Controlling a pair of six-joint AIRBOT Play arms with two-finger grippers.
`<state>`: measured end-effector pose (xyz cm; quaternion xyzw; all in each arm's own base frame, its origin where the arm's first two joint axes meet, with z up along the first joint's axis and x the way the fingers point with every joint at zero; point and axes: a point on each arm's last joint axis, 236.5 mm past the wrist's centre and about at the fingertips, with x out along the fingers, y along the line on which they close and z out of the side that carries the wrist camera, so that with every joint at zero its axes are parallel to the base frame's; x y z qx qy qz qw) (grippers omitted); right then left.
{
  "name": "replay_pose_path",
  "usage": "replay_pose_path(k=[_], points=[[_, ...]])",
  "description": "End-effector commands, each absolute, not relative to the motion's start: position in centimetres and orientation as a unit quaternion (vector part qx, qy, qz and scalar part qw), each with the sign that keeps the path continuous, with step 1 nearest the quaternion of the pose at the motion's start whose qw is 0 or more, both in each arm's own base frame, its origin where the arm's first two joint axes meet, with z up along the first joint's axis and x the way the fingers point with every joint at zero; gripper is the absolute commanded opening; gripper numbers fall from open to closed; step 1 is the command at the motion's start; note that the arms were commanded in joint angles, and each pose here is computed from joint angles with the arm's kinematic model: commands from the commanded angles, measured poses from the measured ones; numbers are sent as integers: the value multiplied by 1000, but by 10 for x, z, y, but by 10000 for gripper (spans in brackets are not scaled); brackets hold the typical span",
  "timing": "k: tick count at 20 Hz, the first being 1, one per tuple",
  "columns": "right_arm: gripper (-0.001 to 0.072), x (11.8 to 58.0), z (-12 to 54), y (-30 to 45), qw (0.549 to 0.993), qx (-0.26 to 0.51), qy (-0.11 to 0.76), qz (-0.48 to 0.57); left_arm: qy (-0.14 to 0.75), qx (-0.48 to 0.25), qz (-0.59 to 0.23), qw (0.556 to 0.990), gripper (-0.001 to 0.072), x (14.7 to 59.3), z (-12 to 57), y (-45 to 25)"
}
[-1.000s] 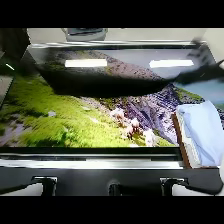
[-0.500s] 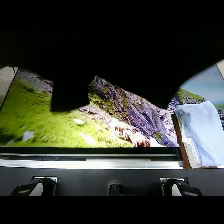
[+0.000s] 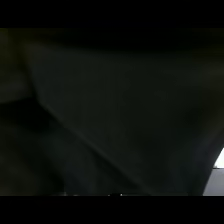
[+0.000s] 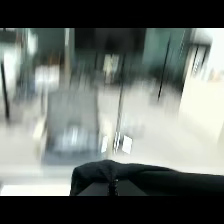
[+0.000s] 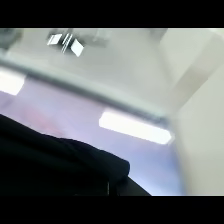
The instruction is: Fold the shirts.
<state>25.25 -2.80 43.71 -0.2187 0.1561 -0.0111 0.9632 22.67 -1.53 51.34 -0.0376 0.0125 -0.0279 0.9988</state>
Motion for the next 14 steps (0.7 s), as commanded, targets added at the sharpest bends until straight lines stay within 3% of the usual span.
replay_pose_path(k=[1, 5, 8, 11, 14], points=[[39, 310, 303, -14, 900, -176, 379, 127, 252, -39, -7, 967, 28, 291, 385, 10], [39, 395, 133, -4, 828, -79, 517, 203, 446, -62, -18, 893, 28, 368, 200, 26], [40, 456, 34, 26, 807, -81, 538, 228, 496, -114, -23, 861, 28, 417, 76, 25], [40, 528, -12, 31, 858, -58, 480, 173, 487, -175, -20, 856, 28, 470, 19, 23], [40, 580, 7, 10, 916, -19, 388, 97, 448, -214, -21, 868, 29, 518, 9, 24]])
